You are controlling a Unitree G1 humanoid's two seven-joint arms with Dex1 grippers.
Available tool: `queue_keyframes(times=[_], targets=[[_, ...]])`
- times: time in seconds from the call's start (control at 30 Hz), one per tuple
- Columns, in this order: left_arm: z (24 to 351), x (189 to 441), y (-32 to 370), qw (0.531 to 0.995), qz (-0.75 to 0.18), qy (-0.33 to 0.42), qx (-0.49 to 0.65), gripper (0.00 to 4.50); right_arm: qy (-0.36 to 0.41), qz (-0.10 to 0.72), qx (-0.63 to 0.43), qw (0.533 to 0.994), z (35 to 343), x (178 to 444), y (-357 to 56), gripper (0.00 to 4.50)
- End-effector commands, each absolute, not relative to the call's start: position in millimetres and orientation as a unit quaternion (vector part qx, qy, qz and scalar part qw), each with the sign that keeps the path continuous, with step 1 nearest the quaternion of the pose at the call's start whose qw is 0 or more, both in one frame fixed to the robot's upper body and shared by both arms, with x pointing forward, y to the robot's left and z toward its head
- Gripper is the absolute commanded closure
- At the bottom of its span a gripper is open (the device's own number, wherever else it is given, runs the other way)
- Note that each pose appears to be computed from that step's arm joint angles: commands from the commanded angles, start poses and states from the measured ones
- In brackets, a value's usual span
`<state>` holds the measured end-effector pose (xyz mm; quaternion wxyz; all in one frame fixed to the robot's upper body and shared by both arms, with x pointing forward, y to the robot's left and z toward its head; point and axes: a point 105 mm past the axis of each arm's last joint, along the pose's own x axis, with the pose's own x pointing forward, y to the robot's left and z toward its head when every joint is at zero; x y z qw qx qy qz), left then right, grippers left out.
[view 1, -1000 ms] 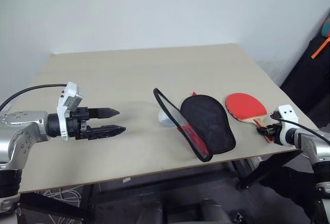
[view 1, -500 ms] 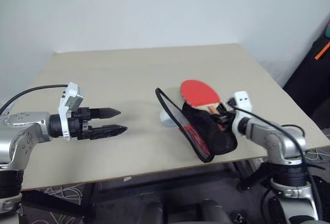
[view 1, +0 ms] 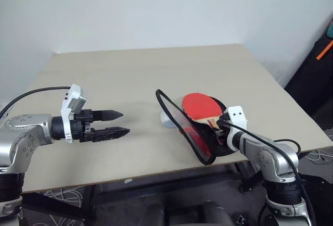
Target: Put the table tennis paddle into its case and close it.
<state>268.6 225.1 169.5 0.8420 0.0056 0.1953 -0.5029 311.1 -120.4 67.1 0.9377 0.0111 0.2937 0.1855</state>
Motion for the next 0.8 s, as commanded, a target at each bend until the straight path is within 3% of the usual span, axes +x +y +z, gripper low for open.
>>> queue_keyframes(times=[0.03, 0.8], targets=[[184, 269, 224, 0.845, -0.506, 0.170, 0.014, 0.00, 0.272, 0.169, 0.001, 0.947, 79, 309, -127, 3.30], [181, 272, 224, 0.846, -0.505, 0.168, 0.012, 0.00, 0.278, 0.143, -0.003, 0.950, 72, 310, -132, 3.30]])
